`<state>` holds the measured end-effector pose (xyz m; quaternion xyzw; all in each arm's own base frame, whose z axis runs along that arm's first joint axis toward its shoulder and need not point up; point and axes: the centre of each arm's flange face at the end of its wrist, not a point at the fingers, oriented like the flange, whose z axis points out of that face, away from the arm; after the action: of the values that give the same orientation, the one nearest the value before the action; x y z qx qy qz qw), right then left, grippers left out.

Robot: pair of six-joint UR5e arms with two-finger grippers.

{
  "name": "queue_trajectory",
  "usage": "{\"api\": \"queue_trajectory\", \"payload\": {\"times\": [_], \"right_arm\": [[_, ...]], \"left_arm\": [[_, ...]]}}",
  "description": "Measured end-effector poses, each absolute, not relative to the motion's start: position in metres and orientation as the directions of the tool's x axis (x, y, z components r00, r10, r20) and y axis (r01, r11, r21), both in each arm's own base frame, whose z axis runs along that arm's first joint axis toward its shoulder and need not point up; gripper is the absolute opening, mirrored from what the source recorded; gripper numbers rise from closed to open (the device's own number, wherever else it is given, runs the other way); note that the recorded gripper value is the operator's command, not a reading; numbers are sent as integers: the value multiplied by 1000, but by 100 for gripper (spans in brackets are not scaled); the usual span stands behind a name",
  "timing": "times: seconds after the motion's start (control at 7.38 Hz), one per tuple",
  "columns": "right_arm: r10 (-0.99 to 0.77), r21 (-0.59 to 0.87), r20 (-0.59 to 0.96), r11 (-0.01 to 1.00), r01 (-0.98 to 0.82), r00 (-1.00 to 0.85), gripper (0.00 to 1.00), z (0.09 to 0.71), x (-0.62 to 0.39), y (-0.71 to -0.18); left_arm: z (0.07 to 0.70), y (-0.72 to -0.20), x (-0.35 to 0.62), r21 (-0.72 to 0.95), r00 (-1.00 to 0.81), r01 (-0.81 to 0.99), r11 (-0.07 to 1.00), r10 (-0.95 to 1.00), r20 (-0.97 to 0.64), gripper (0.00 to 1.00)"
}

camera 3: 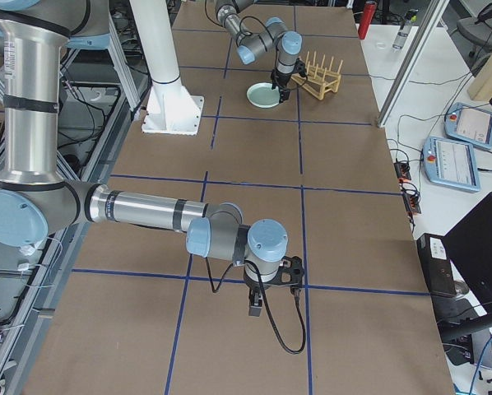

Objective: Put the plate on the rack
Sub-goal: 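Move the left gripper over the pale green plate and lower toward it, then close the left gripper on the plate's rim and lift it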

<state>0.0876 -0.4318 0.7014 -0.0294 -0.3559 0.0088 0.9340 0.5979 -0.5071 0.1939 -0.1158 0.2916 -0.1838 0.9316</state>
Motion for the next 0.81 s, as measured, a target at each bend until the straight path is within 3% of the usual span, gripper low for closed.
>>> {"api": "queue_trajectory", "payload": {"times": [0.81], "right_arm": [[37, -61, 664, 998, 5, 747, 100, 701, 87, -432]], "left_arm": [[214, -502, 606, -317, 770, 261, 912, -395, -502, 42]]}}
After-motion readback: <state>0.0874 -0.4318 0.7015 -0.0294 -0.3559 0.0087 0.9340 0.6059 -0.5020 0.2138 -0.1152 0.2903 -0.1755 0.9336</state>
